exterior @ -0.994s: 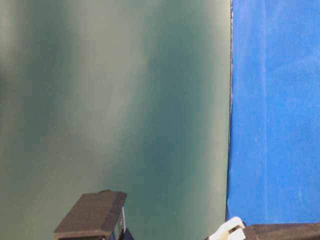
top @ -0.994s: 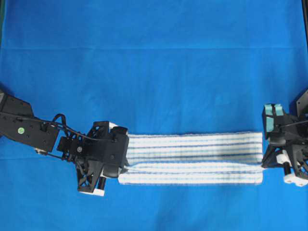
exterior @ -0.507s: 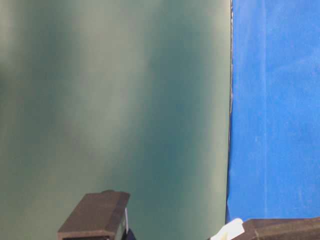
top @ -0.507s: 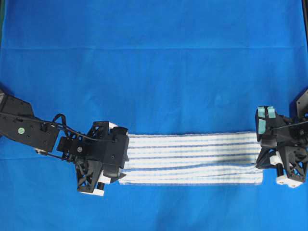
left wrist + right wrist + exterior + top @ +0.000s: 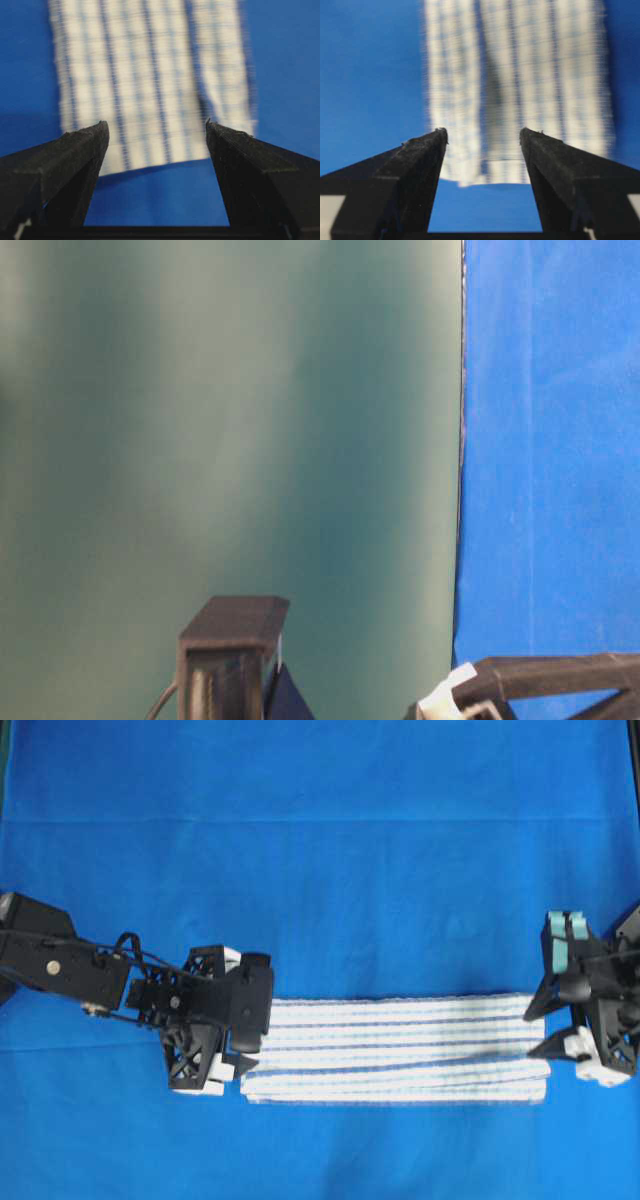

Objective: Fold the blue towel.

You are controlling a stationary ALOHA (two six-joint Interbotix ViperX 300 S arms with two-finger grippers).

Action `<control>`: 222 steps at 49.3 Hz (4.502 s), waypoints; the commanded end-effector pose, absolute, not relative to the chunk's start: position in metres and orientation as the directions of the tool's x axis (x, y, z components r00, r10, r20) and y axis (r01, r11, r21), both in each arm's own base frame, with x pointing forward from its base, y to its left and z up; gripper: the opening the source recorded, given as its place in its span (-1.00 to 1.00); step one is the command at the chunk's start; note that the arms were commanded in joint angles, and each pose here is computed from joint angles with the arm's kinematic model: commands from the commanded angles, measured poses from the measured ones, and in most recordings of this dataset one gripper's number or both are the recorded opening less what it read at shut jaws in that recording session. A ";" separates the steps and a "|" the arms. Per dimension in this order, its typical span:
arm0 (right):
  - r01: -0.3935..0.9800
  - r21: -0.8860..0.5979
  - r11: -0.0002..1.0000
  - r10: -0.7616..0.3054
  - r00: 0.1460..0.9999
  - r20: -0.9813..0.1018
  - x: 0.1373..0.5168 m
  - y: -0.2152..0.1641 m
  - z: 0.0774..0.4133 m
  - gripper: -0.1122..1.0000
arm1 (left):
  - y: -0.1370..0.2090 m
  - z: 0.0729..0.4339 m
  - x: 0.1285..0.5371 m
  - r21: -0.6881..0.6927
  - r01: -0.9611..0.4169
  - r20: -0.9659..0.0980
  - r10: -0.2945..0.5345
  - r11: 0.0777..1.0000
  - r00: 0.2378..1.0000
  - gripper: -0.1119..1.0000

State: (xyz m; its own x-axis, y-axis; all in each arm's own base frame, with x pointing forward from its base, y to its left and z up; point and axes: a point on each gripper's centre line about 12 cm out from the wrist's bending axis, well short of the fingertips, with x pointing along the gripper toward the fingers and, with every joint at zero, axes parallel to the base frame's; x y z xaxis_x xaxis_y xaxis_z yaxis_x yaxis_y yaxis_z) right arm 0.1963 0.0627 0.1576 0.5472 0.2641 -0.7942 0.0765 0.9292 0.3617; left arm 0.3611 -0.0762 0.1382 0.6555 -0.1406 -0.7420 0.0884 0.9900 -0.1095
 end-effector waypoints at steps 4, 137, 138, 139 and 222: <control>0.117 0.317 0.941 0.205 0.546 -0.812 0.199 0.046 0.158 0.36 | -0.067 0.152 0.366 -0.107 0.071 -0.722 -0.126 0.992 0.680 0.50; 0.068 0.291 0.954 0.168 0.683 -0.711 0.191 0.028 0.241 -0.77 | -0.036 0.222 0.351 -0.121 0.008 -0.633 -0.083 0.993 0.770 -0.77; 0.072 0.288 0.955 0.163 0.683 -0.712 0.192 0.027 0.240 -0.77 | -0.037 0.222 0.351 -0.124 0.009 -0.632 -0.086 0.992 0.770 -0.77; 0.075 0.285 0.956 0.159 0.683 -0.713 0.193 0.026 0.240 -0.77 | -0.038 0.223 0.351 -0.124 0.012 -0.630 -0.088 0.992 0.772 -0.77; 0.532 0.039 0.846 -0.407 0.691 -0.597 0.245 -0.137 0.255 -0.77 | -0.121 0.253 0.522 -0.132 0.181 -0.312 -0.214 0.975 0.926 -0.77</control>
